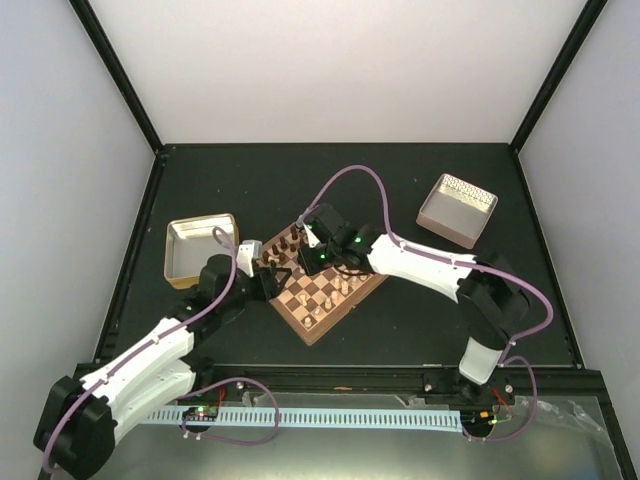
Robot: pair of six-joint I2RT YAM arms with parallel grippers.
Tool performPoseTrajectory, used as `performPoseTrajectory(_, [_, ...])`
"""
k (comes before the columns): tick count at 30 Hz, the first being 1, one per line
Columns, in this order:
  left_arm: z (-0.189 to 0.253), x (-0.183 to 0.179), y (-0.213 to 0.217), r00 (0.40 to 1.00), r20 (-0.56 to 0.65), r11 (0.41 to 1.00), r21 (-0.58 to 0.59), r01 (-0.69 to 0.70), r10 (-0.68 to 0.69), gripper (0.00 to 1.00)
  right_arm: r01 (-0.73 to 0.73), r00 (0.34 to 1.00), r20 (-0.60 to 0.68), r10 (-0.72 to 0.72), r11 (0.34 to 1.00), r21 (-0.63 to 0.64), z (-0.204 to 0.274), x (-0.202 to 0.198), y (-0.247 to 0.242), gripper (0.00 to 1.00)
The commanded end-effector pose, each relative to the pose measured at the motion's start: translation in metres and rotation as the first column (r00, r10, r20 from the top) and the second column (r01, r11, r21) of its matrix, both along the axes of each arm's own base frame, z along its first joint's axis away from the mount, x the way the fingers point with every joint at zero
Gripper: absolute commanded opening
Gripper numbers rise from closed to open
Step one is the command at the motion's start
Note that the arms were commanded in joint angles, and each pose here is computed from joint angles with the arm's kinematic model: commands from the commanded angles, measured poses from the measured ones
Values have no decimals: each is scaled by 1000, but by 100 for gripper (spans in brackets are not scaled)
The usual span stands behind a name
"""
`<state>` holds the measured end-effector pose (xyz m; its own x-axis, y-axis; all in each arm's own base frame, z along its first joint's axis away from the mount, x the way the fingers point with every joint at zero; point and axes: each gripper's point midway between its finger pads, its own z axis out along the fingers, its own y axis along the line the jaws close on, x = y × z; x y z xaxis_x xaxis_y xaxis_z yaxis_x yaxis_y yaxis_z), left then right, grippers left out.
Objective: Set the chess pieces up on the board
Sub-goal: Pick up the chess piece from the chessboard.
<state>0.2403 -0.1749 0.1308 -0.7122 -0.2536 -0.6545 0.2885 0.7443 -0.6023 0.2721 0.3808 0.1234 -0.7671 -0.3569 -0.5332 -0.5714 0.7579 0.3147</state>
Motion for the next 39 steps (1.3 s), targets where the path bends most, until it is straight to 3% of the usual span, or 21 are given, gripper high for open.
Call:
performPoseTrajectory(1, [24, -1, -20, 995, 64, 986, -145, 87, -79, 58, 0, 1000, -15, 3, 978, 208, 41, -1, 12, 7])
performPoseTrajectory(5, [38, -4, -21, 999, -11, 949, -315, 27, -32, 63, -14, 1000, -14, 19, 951, 310, 64, -6, 5, 8])
performPoseTrajectory(8, [58, -5, -17, 999, -45, 879, -474, -42, 23, 65, -31, 999, 2, 32, 929, 369, 82, -12, 3, 7])
performPoseTrajectory(12, [71, 0, -2, 987, -115, 783, -600, -161, 115, 68, -42, 999, 22, 36, 899, 436, 101, -19, 2, 7])
performPoseTrajectory(17, [84, -5, -3, 977, -198, 668, -718, -196, 74, 68, -73, 997, 60, 49, 862, 502, 124, -25, 1, 8])
performPoseTrajectory(28, [112, -8, -17, 962, -253, 499, -850, -171, -100, 65, -172, 985, 95, 143, 785, 595, 149, -45, 5, 8])
performPoseTrajectory(39, [113, -13, -24, 933, -309, 460, -866, -197, -182, 45, -156, 988, 90, 127, 783, 602, 147, -44, 4, 7])
